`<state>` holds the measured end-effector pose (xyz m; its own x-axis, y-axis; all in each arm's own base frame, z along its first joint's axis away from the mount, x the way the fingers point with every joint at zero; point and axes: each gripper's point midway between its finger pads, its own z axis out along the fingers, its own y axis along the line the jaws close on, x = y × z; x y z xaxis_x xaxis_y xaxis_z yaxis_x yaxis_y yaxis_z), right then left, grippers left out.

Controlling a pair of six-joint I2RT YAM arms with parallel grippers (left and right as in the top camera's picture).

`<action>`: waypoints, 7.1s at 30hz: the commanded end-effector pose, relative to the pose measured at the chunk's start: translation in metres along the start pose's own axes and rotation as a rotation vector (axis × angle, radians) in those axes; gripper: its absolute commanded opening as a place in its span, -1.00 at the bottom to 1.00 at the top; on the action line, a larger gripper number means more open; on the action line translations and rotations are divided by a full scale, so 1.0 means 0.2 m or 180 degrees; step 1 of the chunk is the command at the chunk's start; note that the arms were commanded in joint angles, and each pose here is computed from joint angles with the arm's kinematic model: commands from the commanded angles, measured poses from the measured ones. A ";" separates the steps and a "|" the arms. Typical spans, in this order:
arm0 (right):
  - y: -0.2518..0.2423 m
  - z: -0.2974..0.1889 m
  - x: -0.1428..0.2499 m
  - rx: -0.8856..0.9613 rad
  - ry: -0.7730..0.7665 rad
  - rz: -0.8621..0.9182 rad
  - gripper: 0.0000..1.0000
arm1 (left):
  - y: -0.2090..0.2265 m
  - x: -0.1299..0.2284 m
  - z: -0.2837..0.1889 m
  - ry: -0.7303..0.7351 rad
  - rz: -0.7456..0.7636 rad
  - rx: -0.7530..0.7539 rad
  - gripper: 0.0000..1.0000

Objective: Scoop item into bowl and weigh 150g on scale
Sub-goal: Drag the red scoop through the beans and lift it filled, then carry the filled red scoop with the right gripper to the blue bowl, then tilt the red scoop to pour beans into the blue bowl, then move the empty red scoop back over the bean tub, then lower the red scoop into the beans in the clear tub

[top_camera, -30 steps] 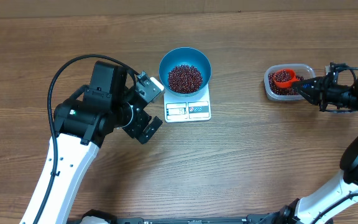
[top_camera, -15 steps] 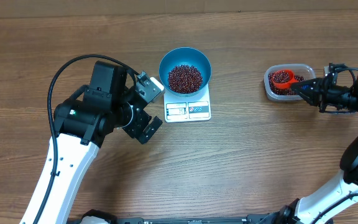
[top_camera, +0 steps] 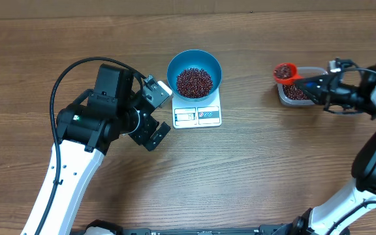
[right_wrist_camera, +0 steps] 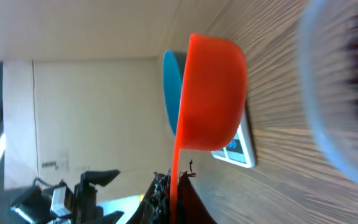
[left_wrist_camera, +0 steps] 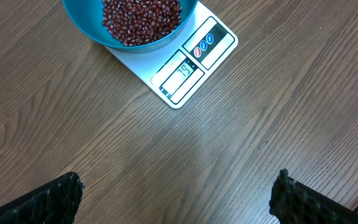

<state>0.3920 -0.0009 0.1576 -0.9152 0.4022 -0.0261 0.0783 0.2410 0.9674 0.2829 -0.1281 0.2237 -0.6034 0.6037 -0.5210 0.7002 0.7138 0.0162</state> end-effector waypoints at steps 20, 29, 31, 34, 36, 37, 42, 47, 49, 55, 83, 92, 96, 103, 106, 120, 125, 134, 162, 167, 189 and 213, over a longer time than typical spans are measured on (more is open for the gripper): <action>0.31 0.72 0.33 -0.0490 0.1153 -0.0449 -0.92 | 0.00 0.00 0.01 0.0012 0.0020 0.0022 0.99; 0.26 0.97 0.35 -0.0048 0.1107 -0.1193 -0.92 | 0.00 0.00 0.01 0.0012 0.0020 0.0022 0.99; 0.27 1.00 0.34 -0.0068 0.1081 -0.1553 -0.92 | 0.00 0.00 0.01 0.0010 0.0020 0.0022 0.99; 0.22 1.03 0.29 0.0156 0.0944 -0.1864 -0.92 | 0.00 0.00 0.01 0.0011 0.0021 0.0023 0.99; 0.18 1.04 0.26 0.0297 0.0885 -0.2124 -0.92 | 0.00 0.00 0.01 0.0011 0.0021 0.0023 0.99; 0.17 1.04 0.24 0.0366 0.0862 -0.2222 -0.92 | 0.00 0.00 0.01 0.0011 0.0021 0.0023 0.99; 0.21 1.02 0.23 0.0406 0.0805 -0.2614 -0.92 | 0.00 0.00 0.01 0.0011 0.0021 0.0023 0.99; 0.27 0.97 0.18 0.0660 0.0636 -0.2877 -0.92 | 0.00 0.00 0.01 0.0011 0.0021 0.0023 0.99; 0.30 0.95 0.18 0.0712 0.0597 -0.2985 -0.92 | 0.00 0.00 0.01 0.0011 0.0021 0.0023 0.99; 0.28 0.93 0.14 0.0992 0.0518 -0.3131 -0.92 | 0.00 0.00 0.01 0.0012 0.0021 0.0022 0.99; 0.37 1.10 0.15 0.2250 0.0313 -0.4426 -0.92 | 0.00 0.00 0.01 0.0012 0.0021 0.0022 0.99; 0.55 0.96 0.19 0.2319 0.0122 -0.4510 -0.92 | 0.00 0.00 0.01 0.0012 0.0021 0.0022 0.99; 0.49 0.95 0.22 0.2593 0.0254 -0.4565 -0.92 | 0.00 0.00 0.01 0.0011 0.0021 0.0023 0.99; 0.53 0.97 0.25 0.2911 0.0117 -0.4704 -0.92 | 0.00 0.00 0.01 0.0011 0.0021 0.0023 0.99; 0.58 0.97 0.28 0.2838 0.0084 -0.4748 -0.92 | 0.00 0.00 0.01 0.0011 0.0021 0.0023 0.99; 0.75 0.63 0.34 0.2932 -0.0400 -0.4037 -0.92 | 0.00 0.00 0.01 0.0012 0.0021 0.0022 0.99; 0.53 0.09 0.07 0.3972 -0.0821 -0.3126 -0.93 | 0.00 0.00 0.01 0.0011 0.0021 0.0023 0.99; 0.14 -0.34 -0.17 0.4024 -0.0841 -0.2023 -0.93 | 0.00 0.00 0.01 0.0011 0.0021 0.0023 0.99; -0.44 -0.22 -0.20 0.3969 -0.0042 -0.1454 -0.93 | 0.00 0.00 0.01 0.0012 0.0021 0.0024 0.99; -0.49 -0.21 -0.19 0.3971 0.0043 -0.1389 -0.92 | 0.00 0.00 0.01 0.0011 0.0021 0.0023 0.99; -0.49 -0.02 -0.09 0.2634 0.0148 -0.0770 -0.93 | 0.00 0.00 0.01 0.0011 0.0021 0.0023 0.99; -0.37 -0.25 -0.12 0.1450 -0.0334 -0.0070 -0.93 | 0.00 0.00 0.01 0.0012 0.0021 0.0022 0.99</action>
<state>0.3876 -0.0725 0.0934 -0.8825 0.4609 -0.0938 0.2620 0.6474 0.7158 0.2830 -0.1281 0.2234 -0.6039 0.6039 -0.5201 0.7002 0.7138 0.0157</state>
